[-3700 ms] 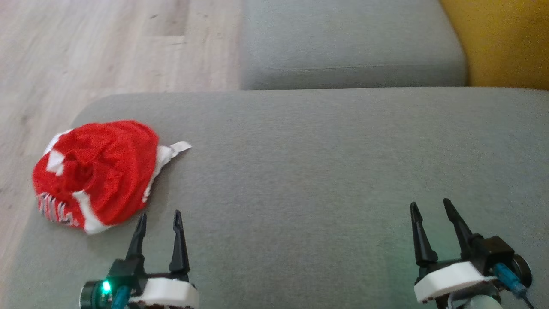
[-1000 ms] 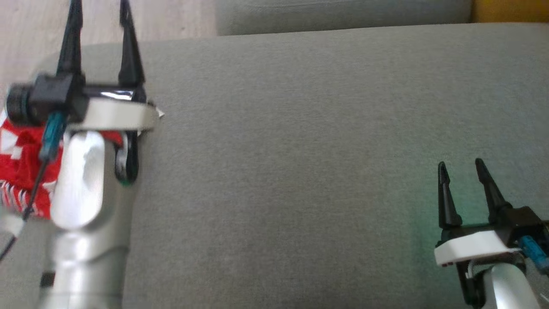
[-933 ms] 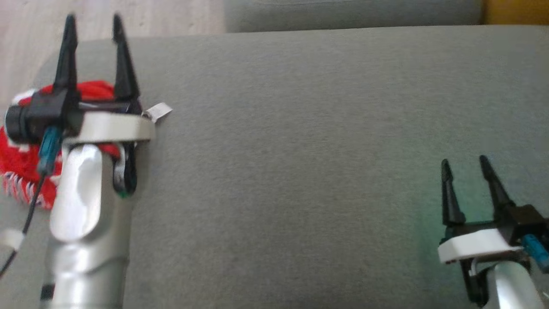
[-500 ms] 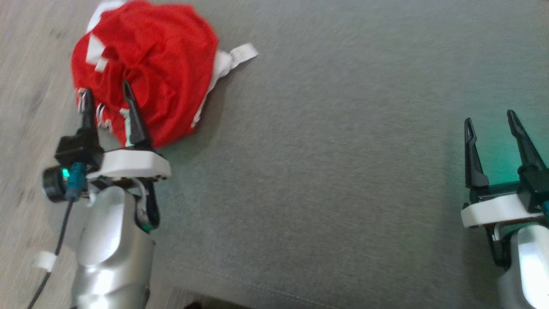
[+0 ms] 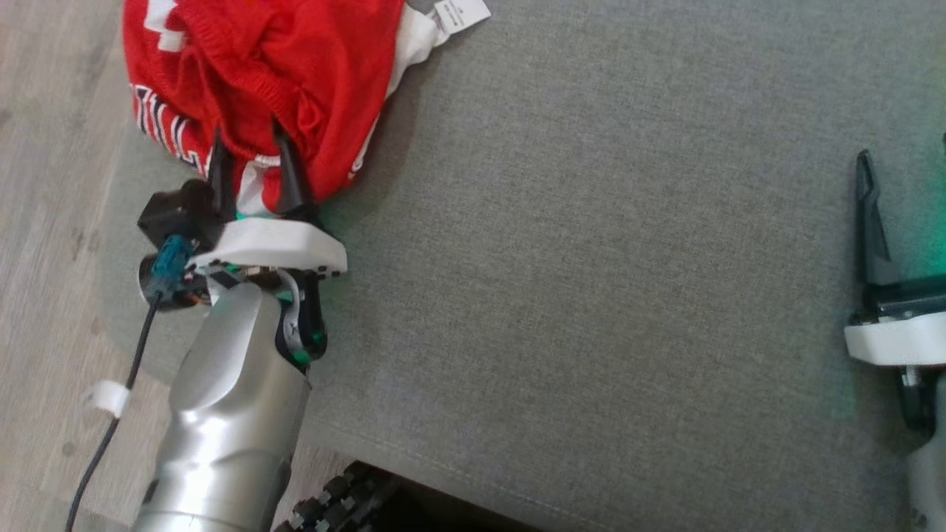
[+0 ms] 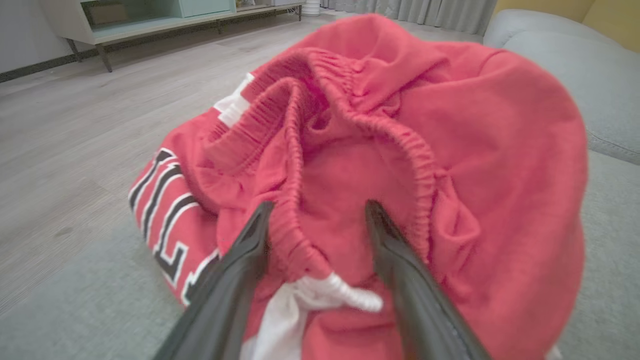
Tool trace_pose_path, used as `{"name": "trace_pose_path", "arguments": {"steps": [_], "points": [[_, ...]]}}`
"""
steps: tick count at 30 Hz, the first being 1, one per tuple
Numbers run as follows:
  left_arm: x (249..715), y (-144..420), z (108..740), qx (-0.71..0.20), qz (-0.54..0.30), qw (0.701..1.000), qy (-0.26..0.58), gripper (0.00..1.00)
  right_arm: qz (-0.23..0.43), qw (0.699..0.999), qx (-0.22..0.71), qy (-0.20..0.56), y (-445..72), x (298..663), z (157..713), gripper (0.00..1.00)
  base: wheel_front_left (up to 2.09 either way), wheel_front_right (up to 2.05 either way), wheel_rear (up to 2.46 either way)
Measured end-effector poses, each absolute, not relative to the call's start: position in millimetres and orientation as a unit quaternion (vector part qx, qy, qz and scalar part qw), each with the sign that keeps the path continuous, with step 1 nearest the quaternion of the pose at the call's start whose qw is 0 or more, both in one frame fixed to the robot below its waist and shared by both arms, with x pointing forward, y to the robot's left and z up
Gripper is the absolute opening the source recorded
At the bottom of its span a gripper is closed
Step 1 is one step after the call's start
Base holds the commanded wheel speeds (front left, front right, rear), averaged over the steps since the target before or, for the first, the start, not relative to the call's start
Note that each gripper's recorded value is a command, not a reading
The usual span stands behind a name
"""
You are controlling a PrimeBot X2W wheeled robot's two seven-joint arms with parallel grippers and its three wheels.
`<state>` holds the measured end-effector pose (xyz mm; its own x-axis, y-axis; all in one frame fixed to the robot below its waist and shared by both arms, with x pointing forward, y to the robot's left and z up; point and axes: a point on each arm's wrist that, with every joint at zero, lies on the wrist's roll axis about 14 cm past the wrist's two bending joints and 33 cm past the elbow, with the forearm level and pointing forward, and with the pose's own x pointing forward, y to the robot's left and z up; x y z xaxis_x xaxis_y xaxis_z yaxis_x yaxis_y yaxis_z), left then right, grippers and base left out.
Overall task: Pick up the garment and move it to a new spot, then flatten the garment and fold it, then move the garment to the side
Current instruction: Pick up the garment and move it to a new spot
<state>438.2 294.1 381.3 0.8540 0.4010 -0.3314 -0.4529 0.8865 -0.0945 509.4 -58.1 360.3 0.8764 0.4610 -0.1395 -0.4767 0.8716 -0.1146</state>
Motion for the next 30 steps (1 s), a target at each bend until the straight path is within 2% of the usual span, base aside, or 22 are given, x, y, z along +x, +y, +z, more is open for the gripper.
{"name": "trace_pose_path", "arguments": {"steps": [1,2,3,9,14,18,23,27,30], "points": [[441,292,379,-0.084,0.218,0.960,0.155,0.54,0.242,0.966,-0.072,0.053,-58,510,360,1.00,0.00,0.00,0.00],[443,290,377,-0.084,0.214,0.960,0.157,0.31,0.241,0.966,-0.070,0.051,-58,511,359,1.00,0.00,0.00,0.00],[445,288,375,-0.086,0.208,0.961,0.159,0.00,0.241,0.967,-0.069,0.050,-59,512,358,1.00,0.00,0.00,0.00],[463,271,391,-0.070,0.159,0.976,0.134,0.00,0.230,0.970,-0.062,0.047,-59,515,366,1.00,0.00,0.00,0.00],[485,245,451,-0.033,0.090,0.994,0.052,0.00,0.216,0.975,-0.039,0.047,-54,507,388,1.00,0.00,0.00,0.00],[495,217,515,-0.008,0.026,0.999,-0.031,0.00,0.205,0.977,-0.015,0.053,-54,478,408,1.00,0.00,0.00,0.00],[505,176,570,0.008,-0.055,0.994,-0.098,0.00,0.159,0.986,-0.005,0.045,-91,450,432,1.00,0.00,0.00,0.00],[514,110,623,0.003,-0.147,0.977,-0.152,0.00,0.102,0.994,0.017,0.037,-132,415,451,1.00,0.00,0.00,0.00],[513,52,678,-0.015,-0.215,0.954,-0.206,0.00,0.044,0.998,0.021,0.028,-172,385,462,1.00,0.00,0.00,0.00]]}}
